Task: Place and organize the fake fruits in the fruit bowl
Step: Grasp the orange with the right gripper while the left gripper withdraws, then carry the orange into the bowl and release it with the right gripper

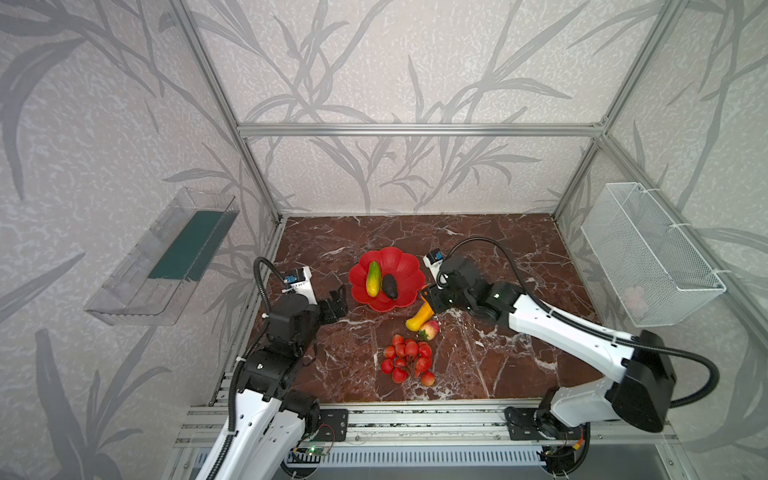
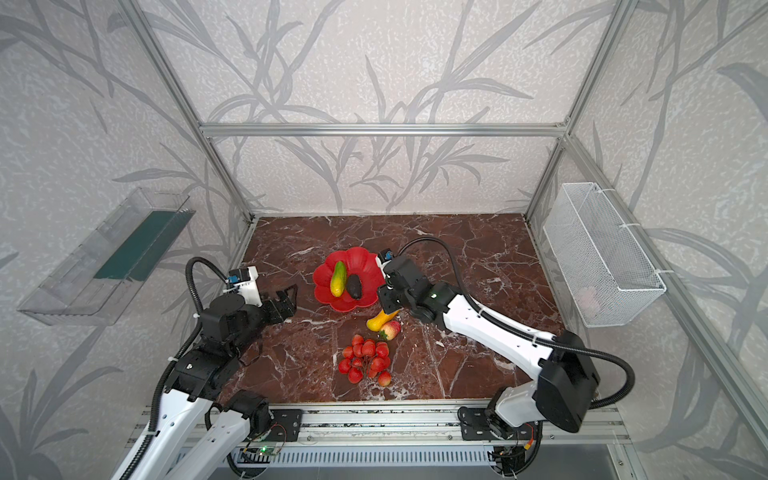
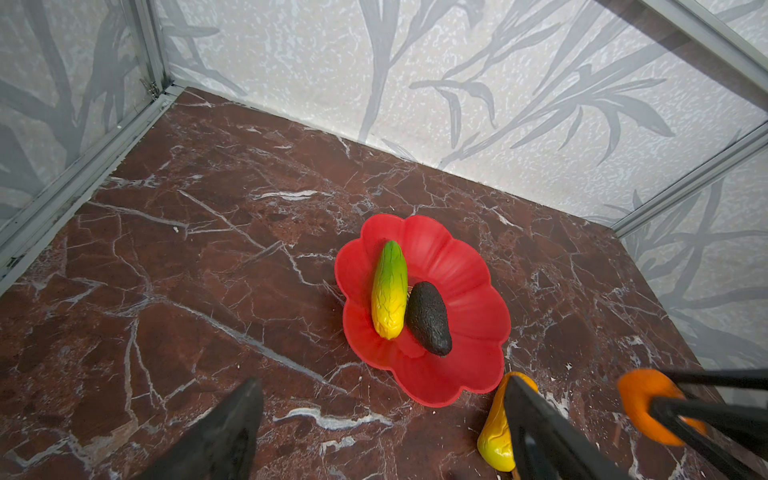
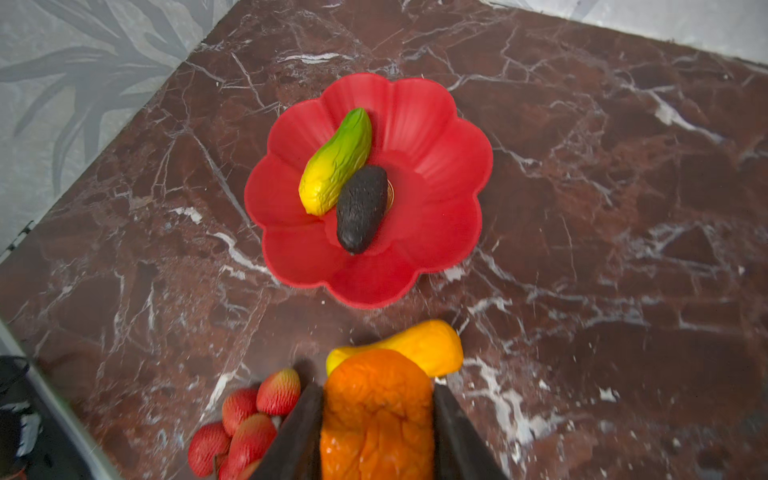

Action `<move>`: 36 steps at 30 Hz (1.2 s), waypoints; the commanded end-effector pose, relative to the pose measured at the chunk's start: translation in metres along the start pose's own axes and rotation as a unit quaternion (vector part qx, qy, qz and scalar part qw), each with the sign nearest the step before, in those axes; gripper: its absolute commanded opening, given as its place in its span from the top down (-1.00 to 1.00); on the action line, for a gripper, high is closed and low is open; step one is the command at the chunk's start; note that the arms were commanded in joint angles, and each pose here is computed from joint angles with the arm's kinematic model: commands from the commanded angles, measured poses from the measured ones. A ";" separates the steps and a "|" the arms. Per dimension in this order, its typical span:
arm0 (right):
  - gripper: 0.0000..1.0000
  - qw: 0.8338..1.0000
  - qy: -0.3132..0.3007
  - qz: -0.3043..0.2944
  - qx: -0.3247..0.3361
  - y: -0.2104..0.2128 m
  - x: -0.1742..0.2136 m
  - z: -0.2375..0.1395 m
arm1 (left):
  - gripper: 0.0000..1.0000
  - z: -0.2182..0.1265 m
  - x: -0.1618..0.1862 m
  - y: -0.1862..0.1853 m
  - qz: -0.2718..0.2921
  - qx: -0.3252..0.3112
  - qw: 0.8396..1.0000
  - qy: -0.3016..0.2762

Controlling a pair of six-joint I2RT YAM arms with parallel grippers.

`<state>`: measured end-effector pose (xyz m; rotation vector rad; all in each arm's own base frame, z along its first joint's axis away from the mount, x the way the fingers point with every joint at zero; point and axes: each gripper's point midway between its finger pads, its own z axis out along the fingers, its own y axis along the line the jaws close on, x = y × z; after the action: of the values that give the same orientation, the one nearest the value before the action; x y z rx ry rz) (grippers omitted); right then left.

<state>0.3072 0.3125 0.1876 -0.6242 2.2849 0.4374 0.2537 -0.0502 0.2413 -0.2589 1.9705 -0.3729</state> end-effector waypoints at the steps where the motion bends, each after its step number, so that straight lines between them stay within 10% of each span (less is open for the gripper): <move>1: 0.20 0.999 0.005 -0.047 0.006 -0.001 -0.017 0.031 | -0.80 -0.007 0.012 0.005 -0.011 -0.003 1.000 0.019; 13: 0.16 0.996 0.062 -0.069 0.019 -0.010 -0.023 0.148 | -0.79 -0.025 0.014 0.004 -0.025 0.013 1.000 0.011; 21: -0.31 0.996 0.078 -0.050 0.019 -0.017 -0.012 0.162 | -0.77 -0.026 0.011 -0.001 -0.025 0.022 0.999 0.010; 36: -0.96 0.994 -0.094 0.041 0.021 -0.050 -0.039 -0.017 | -0.36 0.023 0.048 -0.079 0.027 0.144 0.975 0.167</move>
<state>0.3588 0.2986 0.1944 -0.5711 2.2152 0.4151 0.2570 -0.1141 0.2096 -0.0892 2.2211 -0.6279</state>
